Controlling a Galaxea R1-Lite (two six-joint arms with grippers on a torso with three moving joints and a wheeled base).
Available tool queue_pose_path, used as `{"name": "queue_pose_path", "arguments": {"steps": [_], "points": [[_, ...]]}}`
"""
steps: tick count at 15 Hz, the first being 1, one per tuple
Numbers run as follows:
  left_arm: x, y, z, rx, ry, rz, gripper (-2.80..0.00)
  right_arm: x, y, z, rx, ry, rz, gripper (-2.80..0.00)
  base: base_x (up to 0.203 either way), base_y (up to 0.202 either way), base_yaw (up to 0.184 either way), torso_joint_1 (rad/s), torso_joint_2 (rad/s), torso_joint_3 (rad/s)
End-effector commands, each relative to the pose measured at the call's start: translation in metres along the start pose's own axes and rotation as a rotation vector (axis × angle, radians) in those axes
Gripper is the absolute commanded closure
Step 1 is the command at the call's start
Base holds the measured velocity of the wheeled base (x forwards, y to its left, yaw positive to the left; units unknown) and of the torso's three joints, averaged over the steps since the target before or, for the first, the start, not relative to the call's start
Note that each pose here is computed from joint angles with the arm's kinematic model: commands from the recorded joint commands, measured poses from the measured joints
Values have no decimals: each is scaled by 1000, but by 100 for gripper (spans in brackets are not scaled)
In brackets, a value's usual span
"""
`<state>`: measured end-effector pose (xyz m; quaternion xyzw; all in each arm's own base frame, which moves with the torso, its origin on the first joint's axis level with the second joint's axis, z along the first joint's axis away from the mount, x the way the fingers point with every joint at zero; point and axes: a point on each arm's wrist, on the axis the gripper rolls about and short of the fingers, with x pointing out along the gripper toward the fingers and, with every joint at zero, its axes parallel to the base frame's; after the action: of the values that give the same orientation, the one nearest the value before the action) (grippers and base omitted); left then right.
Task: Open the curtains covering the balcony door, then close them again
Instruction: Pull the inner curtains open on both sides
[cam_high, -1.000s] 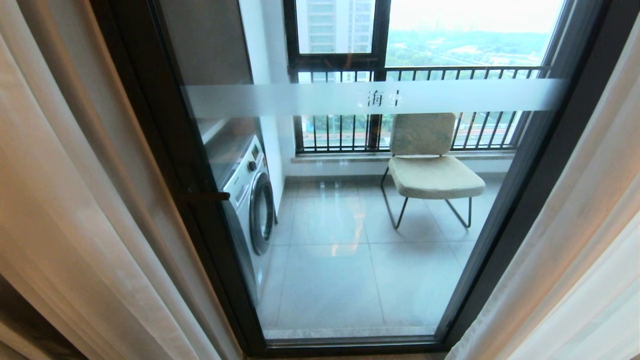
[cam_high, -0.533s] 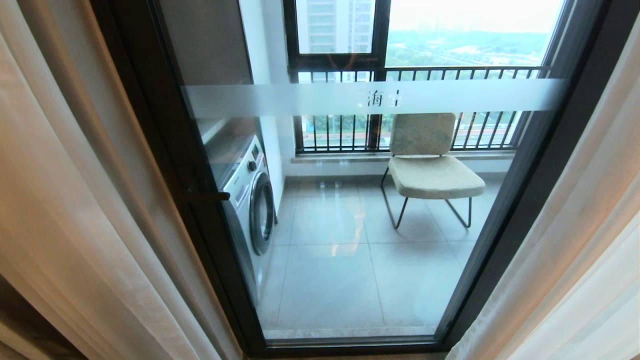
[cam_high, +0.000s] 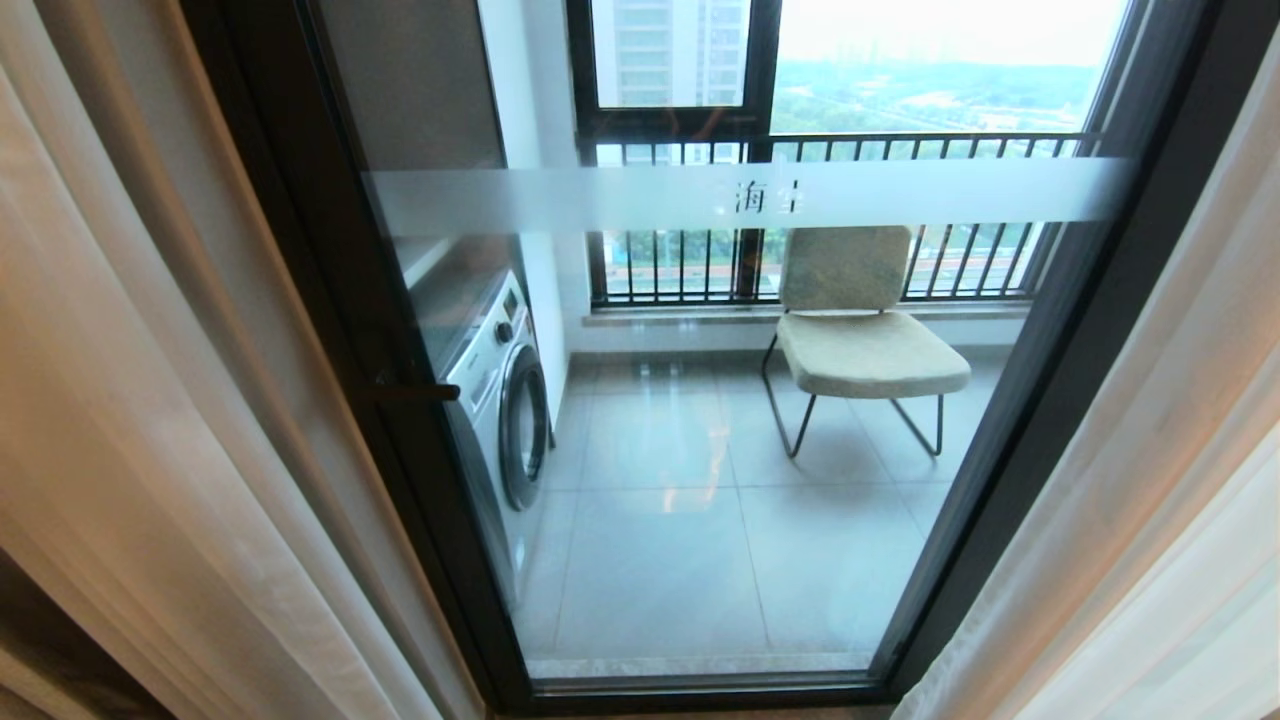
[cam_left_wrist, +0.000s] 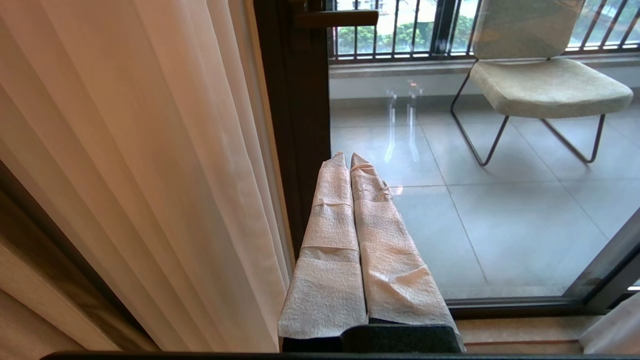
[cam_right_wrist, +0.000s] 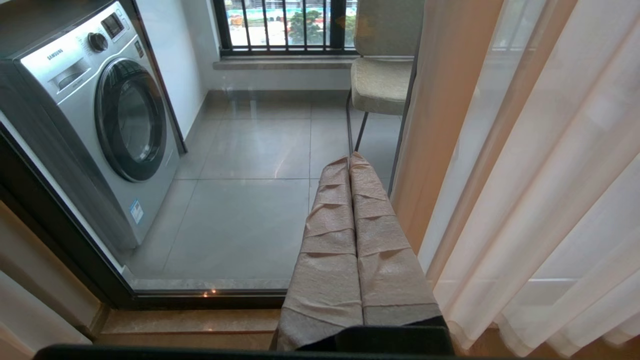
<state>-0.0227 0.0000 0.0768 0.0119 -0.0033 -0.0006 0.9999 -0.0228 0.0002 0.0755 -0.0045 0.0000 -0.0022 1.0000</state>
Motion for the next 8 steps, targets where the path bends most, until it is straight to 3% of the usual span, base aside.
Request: {"name": "queue_pose_path", "arguments": {"steps": [1, 8], "points": [[0, 0, 0, -1, -3, 0, 0, 0, 0, 0, 0, 2, 0, 0, 0, 0, 0, 0, 0, 0], [0, 0, 0, -4, -1, -1, 0, 0, 0, 0, 0, 2, 0, 0, 0, 0, 0, 0, 0, 0]]}}
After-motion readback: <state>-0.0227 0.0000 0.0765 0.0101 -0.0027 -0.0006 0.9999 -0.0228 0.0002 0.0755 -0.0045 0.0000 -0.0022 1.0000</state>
